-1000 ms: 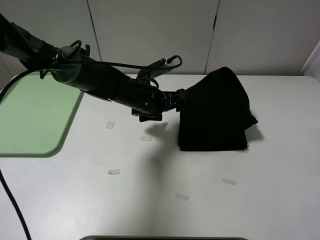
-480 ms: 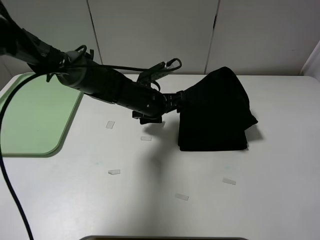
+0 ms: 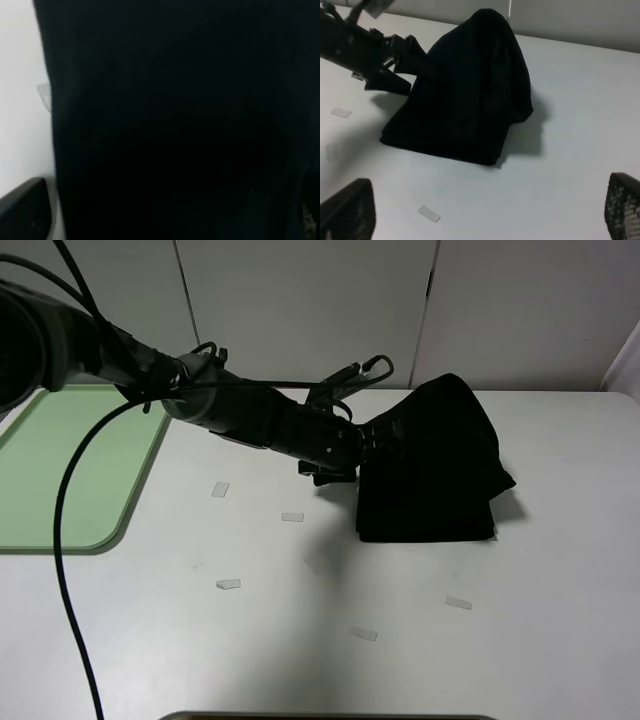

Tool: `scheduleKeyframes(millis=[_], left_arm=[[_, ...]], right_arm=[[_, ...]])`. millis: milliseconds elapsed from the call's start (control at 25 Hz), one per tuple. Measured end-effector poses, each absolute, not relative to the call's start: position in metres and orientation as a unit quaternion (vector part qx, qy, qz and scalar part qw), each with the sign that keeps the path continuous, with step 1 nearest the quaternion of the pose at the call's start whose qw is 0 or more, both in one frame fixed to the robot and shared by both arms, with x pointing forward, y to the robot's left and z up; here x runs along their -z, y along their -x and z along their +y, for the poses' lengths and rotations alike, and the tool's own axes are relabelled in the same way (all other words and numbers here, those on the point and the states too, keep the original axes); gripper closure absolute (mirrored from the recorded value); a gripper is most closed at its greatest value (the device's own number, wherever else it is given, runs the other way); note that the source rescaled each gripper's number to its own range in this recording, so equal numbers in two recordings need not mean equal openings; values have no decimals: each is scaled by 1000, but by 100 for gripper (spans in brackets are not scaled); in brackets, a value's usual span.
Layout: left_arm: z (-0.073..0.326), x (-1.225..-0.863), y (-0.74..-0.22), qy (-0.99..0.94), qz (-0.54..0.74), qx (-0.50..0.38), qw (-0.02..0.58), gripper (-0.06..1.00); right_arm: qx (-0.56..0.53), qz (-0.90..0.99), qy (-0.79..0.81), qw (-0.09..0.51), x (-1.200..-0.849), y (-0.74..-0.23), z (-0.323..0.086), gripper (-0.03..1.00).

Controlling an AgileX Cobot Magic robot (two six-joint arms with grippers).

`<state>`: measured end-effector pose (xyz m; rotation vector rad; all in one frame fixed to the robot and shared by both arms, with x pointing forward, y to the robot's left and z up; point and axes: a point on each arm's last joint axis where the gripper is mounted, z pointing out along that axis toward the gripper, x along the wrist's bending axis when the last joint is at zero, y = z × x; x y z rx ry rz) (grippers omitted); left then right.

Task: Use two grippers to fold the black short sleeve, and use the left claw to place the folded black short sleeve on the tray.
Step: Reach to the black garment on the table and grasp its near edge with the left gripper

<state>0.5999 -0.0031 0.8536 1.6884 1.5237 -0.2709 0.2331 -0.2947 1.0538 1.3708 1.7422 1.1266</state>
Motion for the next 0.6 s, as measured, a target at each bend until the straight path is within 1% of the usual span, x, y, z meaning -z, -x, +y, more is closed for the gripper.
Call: scheduleKeyframes(millis=[520, 560, 600], left_arm=[[-29, -843, -605, -674, 590, 119, 428, -3], [-32, -844, -607, -675, 587, 121, 432, -2], [-34, -843, -607, -675, 585, 121, 434, 0]], right_arm=[[-429, 663, -522, 322, -1054, -233, -295, -3], [-429, 663, -522, 322, -1054, -233, -295, -3], [-429, 663, -522, 322, -1054, -233, -295, -3]])
